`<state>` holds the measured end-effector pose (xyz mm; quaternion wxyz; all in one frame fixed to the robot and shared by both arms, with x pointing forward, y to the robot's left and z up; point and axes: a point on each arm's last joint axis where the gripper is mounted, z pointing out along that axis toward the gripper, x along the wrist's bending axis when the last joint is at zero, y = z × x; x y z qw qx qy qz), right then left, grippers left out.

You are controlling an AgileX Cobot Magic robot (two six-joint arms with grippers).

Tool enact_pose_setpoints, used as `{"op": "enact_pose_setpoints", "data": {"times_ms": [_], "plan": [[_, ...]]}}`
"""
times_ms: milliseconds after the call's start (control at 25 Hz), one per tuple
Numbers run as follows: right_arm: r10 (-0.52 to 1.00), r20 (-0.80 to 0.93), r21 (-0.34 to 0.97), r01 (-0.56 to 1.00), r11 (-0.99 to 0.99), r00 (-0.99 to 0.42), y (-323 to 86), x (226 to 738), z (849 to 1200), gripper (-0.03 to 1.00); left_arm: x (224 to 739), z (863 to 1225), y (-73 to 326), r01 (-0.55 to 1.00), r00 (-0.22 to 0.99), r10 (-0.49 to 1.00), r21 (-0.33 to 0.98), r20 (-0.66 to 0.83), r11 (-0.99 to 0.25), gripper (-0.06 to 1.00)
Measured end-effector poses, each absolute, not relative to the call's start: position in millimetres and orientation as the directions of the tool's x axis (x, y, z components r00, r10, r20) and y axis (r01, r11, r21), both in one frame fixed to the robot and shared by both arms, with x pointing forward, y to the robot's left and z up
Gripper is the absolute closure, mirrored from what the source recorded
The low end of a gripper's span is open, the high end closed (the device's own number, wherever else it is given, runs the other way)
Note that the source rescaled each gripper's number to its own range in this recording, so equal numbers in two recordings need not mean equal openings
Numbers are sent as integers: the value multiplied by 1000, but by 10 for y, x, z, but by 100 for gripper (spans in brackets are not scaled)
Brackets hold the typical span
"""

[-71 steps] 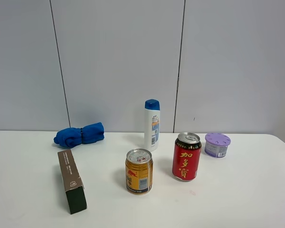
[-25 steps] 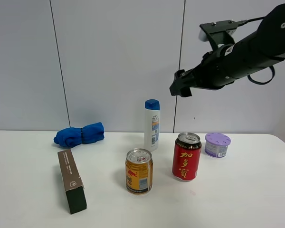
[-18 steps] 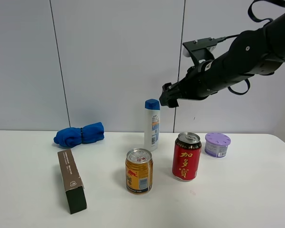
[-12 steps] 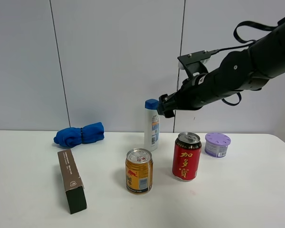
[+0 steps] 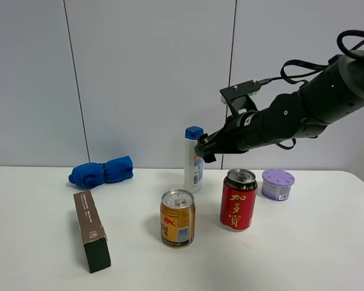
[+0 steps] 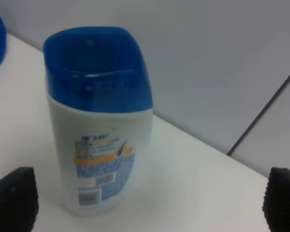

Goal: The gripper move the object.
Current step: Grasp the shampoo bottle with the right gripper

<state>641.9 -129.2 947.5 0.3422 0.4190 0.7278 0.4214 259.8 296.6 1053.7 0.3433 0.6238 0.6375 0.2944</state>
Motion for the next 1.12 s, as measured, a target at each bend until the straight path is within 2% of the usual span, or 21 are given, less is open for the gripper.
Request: {"op": "enact_pose_setpoints", "data": {"times_ms": [360,560,1120], "plan": [[897,-163,918,271,291,-411,-1253,6470,9312,10,2598,10537,2966,593,14,997,804,-70,48,-6],[888,-161,925,249,288,-431,-1101,6494,9221,10,2598,10537,2966,593,14,997,804,-70,48,-6],[886,-142,935,233,266,-441,-815,6912,9018,10,2598,10537,2966,593,14,997,804,-70,48,-6]]}}
